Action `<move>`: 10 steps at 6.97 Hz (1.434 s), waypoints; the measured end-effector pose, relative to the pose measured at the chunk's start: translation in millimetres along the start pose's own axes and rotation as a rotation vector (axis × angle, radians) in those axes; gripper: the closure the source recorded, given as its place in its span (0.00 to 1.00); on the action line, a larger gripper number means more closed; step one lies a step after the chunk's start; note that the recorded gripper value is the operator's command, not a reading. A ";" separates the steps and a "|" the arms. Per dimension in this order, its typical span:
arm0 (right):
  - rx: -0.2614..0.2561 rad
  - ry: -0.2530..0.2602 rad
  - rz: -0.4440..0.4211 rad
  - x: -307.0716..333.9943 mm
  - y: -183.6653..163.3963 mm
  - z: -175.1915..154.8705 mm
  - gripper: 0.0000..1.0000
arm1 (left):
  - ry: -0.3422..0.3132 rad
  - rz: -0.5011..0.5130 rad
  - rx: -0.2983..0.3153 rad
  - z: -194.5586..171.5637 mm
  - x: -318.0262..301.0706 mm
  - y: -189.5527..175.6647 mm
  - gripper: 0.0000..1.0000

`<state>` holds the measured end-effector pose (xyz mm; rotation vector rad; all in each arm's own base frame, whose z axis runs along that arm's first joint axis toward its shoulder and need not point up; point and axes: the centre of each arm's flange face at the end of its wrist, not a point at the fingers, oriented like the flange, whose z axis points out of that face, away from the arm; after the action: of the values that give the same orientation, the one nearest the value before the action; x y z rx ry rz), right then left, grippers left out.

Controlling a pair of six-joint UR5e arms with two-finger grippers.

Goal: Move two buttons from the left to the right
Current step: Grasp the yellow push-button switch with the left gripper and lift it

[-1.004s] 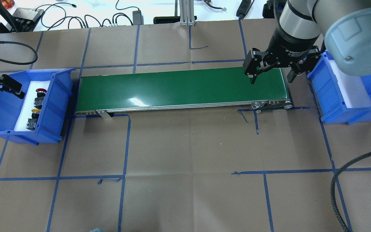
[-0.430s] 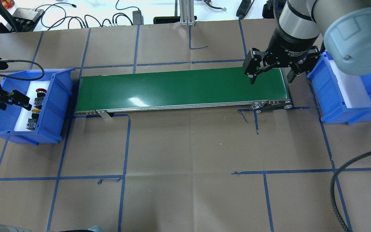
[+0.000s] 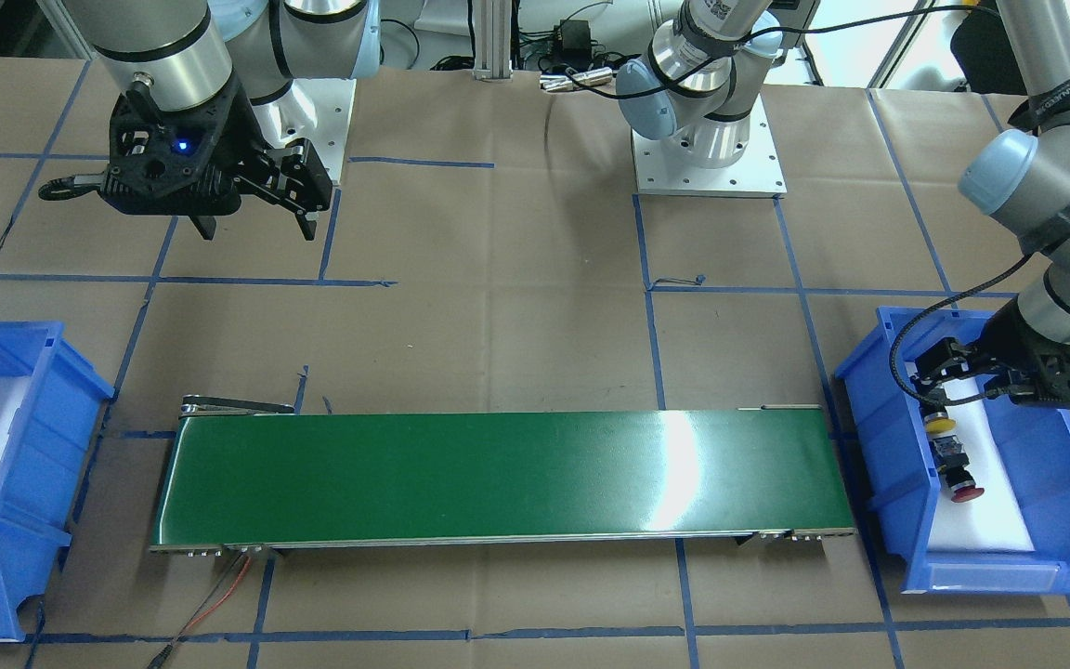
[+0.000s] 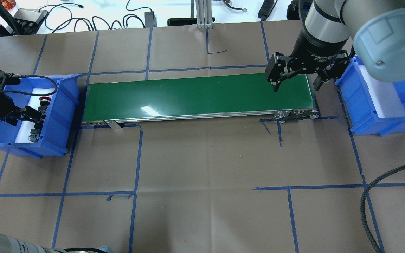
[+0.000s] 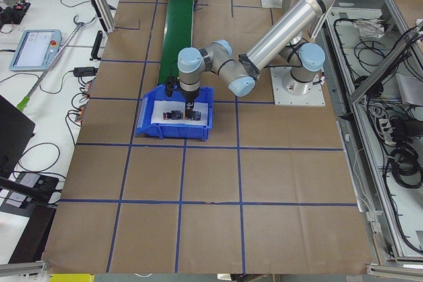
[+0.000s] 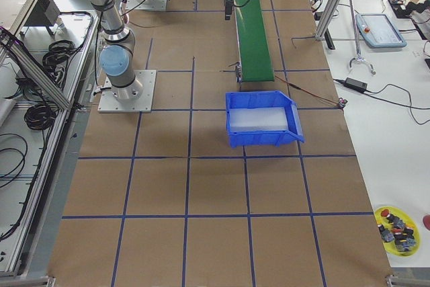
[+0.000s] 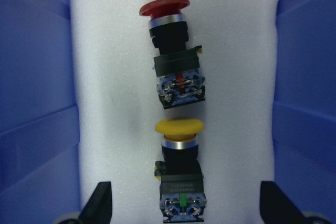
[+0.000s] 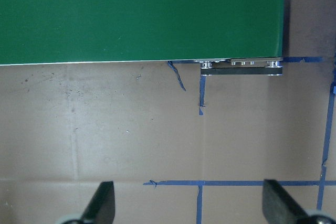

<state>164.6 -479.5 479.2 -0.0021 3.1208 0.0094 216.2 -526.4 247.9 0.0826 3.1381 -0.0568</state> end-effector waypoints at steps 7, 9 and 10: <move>0.000 0.001 0.000 0.9 -0.2 0.0 0.00 | -0.017 -0.001 0.018 43.5 4.6 4.8 0.48; 0.000 0.002 0.000 0.9 -0.2 0.0 0.00 | -0.019 0.000 0.018 40.2 4.9 5.6 0.95; 0.000 0.001 0.000 0.9 -0.2 -0.2 0.00 | -0.018 -0.001 0.016 38.8 5.1 6.3 1.00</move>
<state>163.7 -479.7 479.3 -0.0021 3.1220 0.0090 211.5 -521.3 208.9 0.0797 3.1199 -0.0829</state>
